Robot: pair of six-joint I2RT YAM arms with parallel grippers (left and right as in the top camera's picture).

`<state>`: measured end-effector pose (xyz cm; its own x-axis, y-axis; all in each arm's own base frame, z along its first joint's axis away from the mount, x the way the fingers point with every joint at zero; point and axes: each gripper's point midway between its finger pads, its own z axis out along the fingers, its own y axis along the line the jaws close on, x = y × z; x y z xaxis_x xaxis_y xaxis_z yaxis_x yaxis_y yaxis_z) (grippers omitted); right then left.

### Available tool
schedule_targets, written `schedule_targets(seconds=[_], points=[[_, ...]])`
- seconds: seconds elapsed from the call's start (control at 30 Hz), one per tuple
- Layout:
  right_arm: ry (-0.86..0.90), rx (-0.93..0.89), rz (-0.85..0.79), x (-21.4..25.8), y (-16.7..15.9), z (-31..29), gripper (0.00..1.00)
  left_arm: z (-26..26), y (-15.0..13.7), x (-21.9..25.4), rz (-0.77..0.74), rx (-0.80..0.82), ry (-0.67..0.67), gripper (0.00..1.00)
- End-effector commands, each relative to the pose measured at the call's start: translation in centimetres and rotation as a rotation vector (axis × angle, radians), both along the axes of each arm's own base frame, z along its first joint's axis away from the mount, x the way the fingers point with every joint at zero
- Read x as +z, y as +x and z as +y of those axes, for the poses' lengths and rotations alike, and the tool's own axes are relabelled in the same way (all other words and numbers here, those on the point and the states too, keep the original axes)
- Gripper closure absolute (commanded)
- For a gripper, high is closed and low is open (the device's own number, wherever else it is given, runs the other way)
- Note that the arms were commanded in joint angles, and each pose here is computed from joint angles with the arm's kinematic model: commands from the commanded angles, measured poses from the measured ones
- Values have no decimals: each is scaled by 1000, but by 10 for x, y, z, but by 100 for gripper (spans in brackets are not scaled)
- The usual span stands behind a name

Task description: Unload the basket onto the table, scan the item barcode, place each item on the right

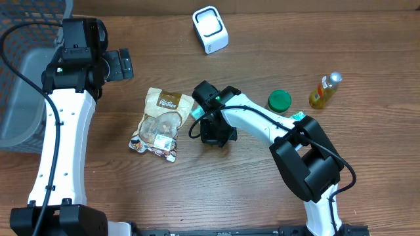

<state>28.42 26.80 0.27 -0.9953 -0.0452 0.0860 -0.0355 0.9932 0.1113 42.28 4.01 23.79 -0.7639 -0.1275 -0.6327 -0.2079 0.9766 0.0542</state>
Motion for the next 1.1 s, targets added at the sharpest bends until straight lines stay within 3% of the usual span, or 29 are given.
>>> schedule_targets(seconds=[0.0, 0.17, 0.27, 0.47, 0.6, 0.67, 0.83, 1.07], points=[[-144, -12, -109, 3, 17, -30, 85, -2, 2, 2, -4, -10, 7, 0], [-222, -13, -172, 5, 28, -45, 80, -2, 2, 2, -4, -10, 7, 0], [-220, -3, -170, 5, 28, -44, 65, -2, 2, 2, -4, -10, 7, 0], [-225, 25, -164, 33, 33, -41, 63, -2, 2, 2, -4, -10, 7, 0], [-200, 48, -194, 71, 45, -39, 51, -2, 2, 2, -4, -10, 7, 0], [-193, 32, -206, 86, 51, -44, 39, -2, 2, 2, -4, -10, 7, 0], [-150, -45, -190, 100, 65, -66, 37, -2, 2, 2, -4, -10, 7, 0], [135, -22, -46, 107, 64, -66, 43, -2, 2, 2, -4, -10, 7, 0]])
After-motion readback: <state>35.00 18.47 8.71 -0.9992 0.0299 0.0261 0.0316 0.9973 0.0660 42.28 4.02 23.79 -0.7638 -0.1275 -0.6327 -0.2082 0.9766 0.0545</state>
